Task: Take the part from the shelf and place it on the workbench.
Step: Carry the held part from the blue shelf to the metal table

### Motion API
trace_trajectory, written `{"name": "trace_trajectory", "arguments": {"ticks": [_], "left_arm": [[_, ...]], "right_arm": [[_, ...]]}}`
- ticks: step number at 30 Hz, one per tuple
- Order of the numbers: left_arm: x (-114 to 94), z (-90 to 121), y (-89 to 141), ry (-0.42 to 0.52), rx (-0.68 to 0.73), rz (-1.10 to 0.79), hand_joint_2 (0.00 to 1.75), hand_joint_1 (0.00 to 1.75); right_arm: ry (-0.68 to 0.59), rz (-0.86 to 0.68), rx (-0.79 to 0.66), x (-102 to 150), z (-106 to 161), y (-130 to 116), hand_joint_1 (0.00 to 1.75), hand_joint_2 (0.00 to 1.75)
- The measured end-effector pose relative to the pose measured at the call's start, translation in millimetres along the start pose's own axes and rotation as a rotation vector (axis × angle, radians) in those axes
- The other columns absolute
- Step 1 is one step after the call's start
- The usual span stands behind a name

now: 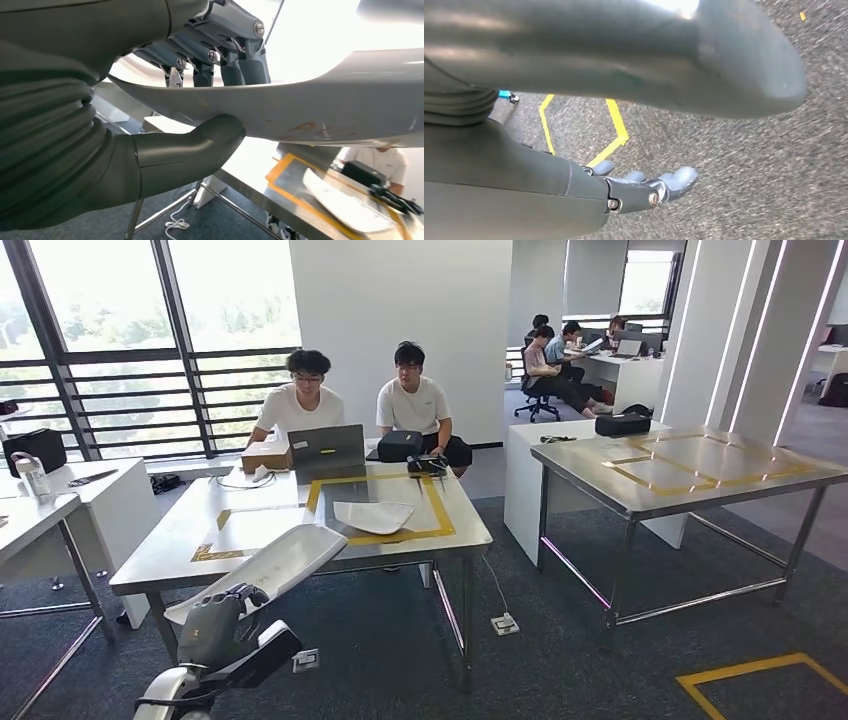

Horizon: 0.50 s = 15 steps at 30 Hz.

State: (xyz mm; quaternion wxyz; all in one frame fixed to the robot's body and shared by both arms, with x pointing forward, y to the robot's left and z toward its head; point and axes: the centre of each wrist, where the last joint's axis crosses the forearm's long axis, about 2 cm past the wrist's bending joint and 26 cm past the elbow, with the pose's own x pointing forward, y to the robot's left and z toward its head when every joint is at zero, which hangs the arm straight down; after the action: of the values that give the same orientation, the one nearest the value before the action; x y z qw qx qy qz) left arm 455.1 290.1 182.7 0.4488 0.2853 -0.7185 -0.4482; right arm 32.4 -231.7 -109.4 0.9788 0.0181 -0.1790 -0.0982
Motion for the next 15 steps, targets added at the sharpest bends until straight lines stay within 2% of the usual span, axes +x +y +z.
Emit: {"name": "trace_trajectory", "arguments": {"ticks": [6,15], "left_arm": [[-4,1,4,0.008,0.01,-0.006,1.75,1.59],[-8,11,-8,0.027,-0.009,0.002,1.75,1.59]], "right_arm": [[-0.003,0.002,0.001,2,0,0,0.0,0.0],[0.008,0.003,-0.003,-4,1,-2,0.0,0.0]]}}
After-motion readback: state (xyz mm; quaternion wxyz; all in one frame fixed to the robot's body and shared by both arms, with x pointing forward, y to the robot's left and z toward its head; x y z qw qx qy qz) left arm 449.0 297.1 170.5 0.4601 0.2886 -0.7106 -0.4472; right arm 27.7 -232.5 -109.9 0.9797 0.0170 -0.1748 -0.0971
